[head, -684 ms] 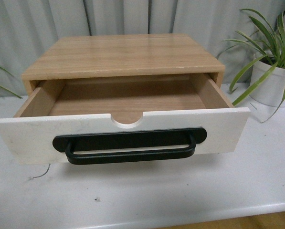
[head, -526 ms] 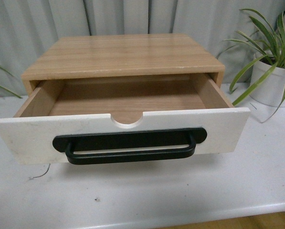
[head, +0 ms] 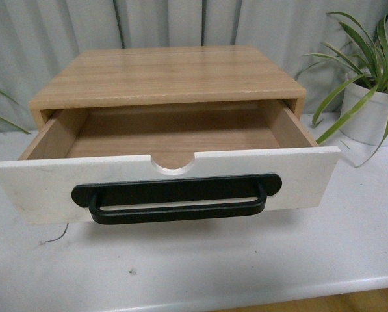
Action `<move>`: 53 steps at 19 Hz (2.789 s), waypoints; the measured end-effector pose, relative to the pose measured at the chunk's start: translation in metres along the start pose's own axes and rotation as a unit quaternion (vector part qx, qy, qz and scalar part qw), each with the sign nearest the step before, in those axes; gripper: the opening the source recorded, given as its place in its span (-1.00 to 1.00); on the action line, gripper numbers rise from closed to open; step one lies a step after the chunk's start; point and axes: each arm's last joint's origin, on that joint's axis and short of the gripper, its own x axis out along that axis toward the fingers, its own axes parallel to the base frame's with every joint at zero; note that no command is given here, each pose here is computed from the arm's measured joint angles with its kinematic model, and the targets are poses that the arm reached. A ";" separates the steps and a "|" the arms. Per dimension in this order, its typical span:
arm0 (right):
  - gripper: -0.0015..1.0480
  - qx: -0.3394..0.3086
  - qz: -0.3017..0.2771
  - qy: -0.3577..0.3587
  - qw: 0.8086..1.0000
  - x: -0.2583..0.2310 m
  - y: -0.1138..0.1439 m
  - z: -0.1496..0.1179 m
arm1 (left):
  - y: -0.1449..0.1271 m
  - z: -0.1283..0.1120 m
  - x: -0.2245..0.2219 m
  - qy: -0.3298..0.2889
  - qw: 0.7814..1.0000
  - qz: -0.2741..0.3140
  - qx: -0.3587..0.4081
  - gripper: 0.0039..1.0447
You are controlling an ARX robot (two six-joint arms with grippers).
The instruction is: Close drawer sideways
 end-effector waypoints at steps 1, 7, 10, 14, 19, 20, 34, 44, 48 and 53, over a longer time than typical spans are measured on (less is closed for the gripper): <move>0.88 0.000 0.000 0.000 1.000 0.000 0.000 0.000 | 0.000 0.000 0.000 0.000 1.000 0.000 0.000 0.88; 0.88 0.002 0.000 0.006 1.000 0.000 0.000 -0.001 | 0.000 0.000 0.000 0.000 1.000 0.000 0.000 0.88; 0.88 0.120 0.016 0.193 0.974 0.010 0.010 0.005 | -0.009 -0.004 0.004 0.061 0.996 -0.064 -0.016 0.88; 0.88 0.055 0.103 0.235 0.965 0.024 0.031 0.022 | -0.021 -0.005 0.010 0.062 0.983 -0.151 0.081 0.88; 0.88 -0.184 0.204 0.280 0.920 0.045 0.060 0.003 | -0.031 -0.017 0.031 0.068 0.937 -0.220 0.264 0.88; 0.88 -0.246 0.219 0.274 0.903 0.054 0.065 -0.003 | -0.033 -0.021 0.040 0.063 0.925 -0.225 0.299 0.88; 0.88 -0.377 0.309 0.243 0.839 0.197 0.139 -0.024 | -0.041 -0.059 0.156 0.133 0.889 -0.245 0.362 0.87; 0.87 -0.376 0.292 0.243 0.845 0.268 0.146 -0.030 | -0.049 -0.065 0.223 0.140 0.888 -0.230 0.374 0.87; 0.87 -0.339 0.272 0.215 0.874 0.230 0.115 0.000 | -0.039 -0.022 0.190 0.093 0.911 -0.187 0.355 0.87; 0.87 -0.218 0.197 0.233 0.927 0.132 0.055 0.006 | -0.024 0.003 0.101 0.118 0.943 -0.165 0.263 0.87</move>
